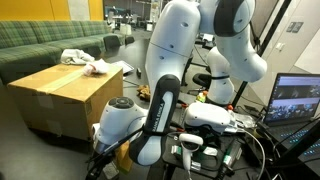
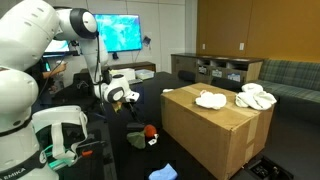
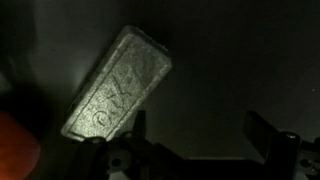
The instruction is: Put the moose doll on the table, then the white towel on the box, then blue sponge on the table, the white plastic on the box, the turnip plushie on the table, finally, the duster on the box
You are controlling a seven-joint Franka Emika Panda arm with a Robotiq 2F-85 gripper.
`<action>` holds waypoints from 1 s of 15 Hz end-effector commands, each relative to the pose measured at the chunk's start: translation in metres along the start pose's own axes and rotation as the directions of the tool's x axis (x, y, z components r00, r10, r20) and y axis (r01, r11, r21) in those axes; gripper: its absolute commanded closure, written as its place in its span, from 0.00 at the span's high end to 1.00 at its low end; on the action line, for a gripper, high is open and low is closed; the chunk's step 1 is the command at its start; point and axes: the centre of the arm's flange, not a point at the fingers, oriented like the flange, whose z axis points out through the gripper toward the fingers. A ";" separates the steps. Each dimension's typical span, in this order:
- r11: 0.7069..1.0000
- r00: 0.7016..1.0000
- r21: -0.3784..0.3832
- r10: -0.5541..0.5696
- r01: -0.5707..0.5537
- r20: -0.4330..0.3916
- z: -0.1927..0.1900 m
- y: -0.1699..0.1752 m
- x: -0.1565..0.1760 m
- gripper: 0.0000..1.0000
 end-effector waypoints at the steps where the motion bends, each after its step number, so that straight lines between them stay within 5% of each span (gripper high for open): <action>1: 0.997 0.998 -0.068 -0.048 0.045 -0.042 -0.001 0.006 0.010 1.00; 15: 0.976 0.995 -0.194 -0.094 0.095 0.014 0.035 0.050 0.002 1.00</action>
